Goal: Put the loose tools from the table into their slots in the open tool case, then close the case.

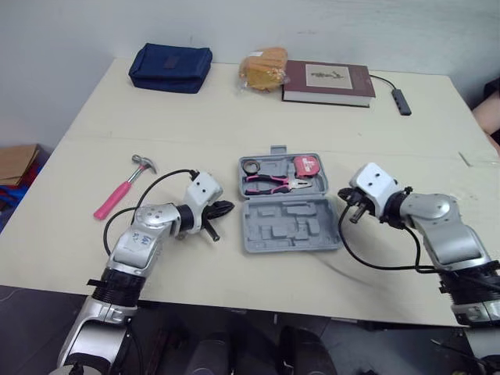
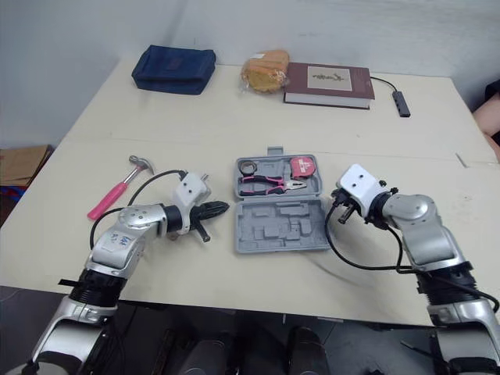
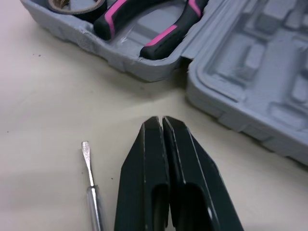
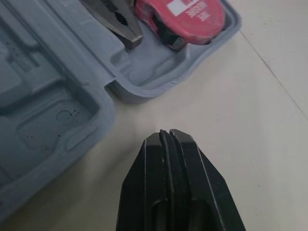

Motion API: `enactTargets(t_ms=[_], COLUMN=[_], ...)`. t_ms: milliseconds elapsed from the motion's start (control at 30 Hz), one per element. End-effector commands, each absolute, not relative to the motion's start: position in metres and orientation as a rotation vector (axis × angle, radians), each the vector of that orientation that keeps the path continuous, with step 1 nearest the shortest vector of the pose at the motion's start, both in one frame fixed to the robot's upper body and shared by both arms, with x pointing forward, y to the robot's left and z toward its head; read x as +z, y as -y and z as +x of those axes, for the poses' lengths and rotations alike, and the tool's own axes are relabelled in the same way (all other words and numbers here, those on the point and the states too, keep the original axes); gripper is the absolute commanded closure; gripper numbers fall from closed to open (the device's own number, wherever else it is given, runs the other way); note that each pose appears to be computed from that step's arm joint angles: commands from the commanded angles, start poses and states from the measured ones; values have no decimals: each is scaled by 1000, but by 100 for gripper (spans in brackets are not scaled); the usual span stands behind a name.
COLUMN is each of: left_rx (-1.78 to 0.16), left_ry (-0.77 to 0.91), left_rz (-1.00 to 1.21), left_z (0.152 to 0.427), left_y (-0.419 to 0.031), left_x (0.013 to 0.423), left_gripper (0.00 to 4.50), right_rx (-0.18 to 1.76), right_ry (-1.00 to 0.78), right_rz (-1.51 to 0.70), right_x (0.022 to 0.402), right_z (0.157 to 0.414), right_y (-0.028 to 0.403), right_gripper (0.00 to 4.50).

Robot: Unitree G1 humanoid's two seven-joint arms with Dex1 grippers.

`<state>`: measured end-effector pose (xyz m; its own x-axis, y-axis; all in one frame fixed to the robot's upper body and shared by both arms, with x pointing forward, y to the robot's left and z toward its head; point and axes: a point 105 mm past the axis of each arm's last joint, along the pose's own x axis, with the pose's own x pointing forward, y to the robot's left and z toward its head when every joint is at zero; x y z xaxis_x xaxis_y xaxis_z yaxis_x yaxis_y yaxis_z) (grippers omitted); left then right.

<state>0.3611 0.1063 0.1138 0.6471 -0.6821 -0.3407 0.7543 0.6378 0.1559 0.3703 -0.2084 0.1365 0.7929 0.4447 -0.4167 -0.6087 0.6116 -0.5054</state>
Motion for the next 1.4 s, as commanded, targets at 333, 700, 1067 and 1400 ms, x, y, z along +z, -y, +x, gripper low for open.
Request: enactTargets(t_ms=[333, 700, 1067, 1400], left_rx=[-820, -1013, -1211, -1205], left_ry=[-268, -296, -367, -457], left_rz=[275, 234, 332, 349], left_z=[370, 351, 307, 282], left_y=[-80, -48, -67, -84], left_x=[112, 106, 97, 84], left_gripper=[446, 446, 446, 446], right_rx=[649, 785, 900, 879], right_ry=[-234, -187, -284, -336], right_rz=[-672, -585, -677, -636], right_x=[133, 132, 108, 93], right_z=[371, 334, 267, 240], right_y=[194, 178, 176, 169], right_gripper=[450, 450, 450, 450])
